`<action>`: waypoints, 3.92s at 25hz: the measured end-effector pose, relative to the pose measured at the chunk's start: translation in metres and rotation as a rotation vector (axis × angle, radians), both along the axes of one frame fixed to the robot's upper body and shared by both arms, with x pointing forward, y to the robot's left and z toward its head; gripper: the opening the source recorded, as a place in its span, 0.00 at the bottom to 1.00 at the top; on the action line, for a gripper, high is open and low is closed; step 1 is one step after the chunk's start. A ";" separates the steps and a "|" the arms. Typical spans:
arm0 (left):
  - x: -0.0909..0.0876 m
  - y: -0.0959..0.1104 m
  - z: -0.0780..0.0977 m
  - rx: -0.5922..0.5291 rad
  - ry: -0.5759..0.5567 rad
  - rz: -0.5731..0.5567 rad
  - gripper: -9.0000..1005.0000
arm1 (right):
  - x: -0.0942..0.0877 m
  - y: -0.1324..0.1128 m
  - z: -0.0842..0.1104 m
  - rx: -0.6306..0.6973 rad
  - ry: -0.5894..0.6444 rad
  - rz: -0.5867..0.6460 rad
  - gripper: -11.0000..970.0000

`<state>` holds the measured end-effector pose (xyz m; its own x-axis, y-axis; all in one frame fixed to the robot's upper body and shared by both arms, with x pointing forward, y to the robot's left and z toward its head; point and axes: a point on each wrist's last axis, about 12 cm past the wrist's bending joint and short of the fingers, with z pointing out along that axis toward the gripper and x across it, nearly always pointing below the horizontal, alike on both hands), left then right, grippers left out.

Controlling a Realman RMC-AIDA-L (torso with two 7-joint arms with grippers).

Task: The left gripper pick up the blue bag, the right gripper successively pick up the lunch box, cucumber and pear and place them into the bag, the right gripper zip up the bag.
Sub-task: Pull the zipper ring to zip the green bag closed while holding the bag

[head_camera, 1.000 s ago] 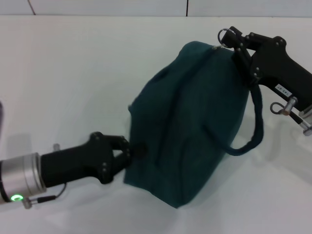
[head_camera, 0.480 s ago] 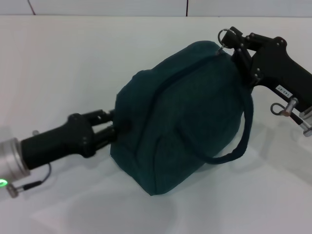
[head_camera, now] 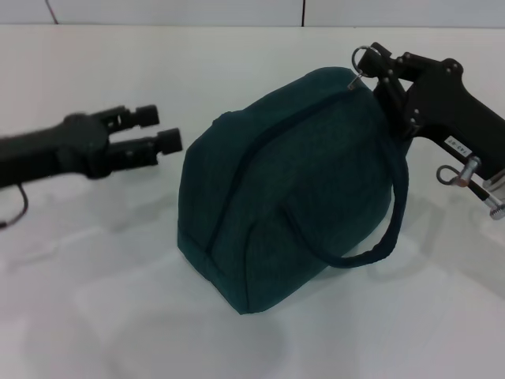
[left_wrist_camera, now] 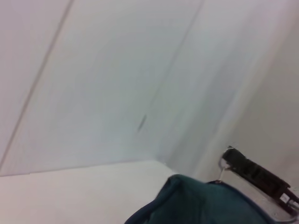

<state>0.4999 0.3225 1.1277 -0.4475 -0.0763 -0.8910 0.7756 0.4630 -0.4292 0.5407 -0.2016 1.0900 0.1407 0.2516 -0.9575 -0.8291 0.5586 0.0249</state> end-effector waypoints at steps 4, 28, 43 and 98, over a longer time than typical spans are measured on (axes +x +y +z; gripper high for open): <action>0.018 -0.021 0.042 0.089 0.021 -0.039 0.84 | 0.000 0.000 0.000 -0.001 0.001 -0.001 0.08; 0.022 -0.129 0.108 0.480 0.069 -0.153 0.88 | 0.004 0.000 0.001 0.002 0.004 -0.014 0.09; 0.031 -0.129 0.105 0.498 0.095 -0.087 0.85 | 0.004 0.000 0.001 0.002 0.004 -0.013 0.11; 0.028 -0.142 0.110 0.449 -0.048 -0.222 0.05 | 0.019 -0.037 -0.039 -0.053 0.326 -0.297 0.15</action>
<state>0.5282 0.1802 1.2381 -0.3674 0.4119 -0.8339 0.8902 0.4153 -0.1870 0.5602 -0.2385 1.0513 -0.1116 0.1949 -0.9745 -0.5857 0.7793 0.2229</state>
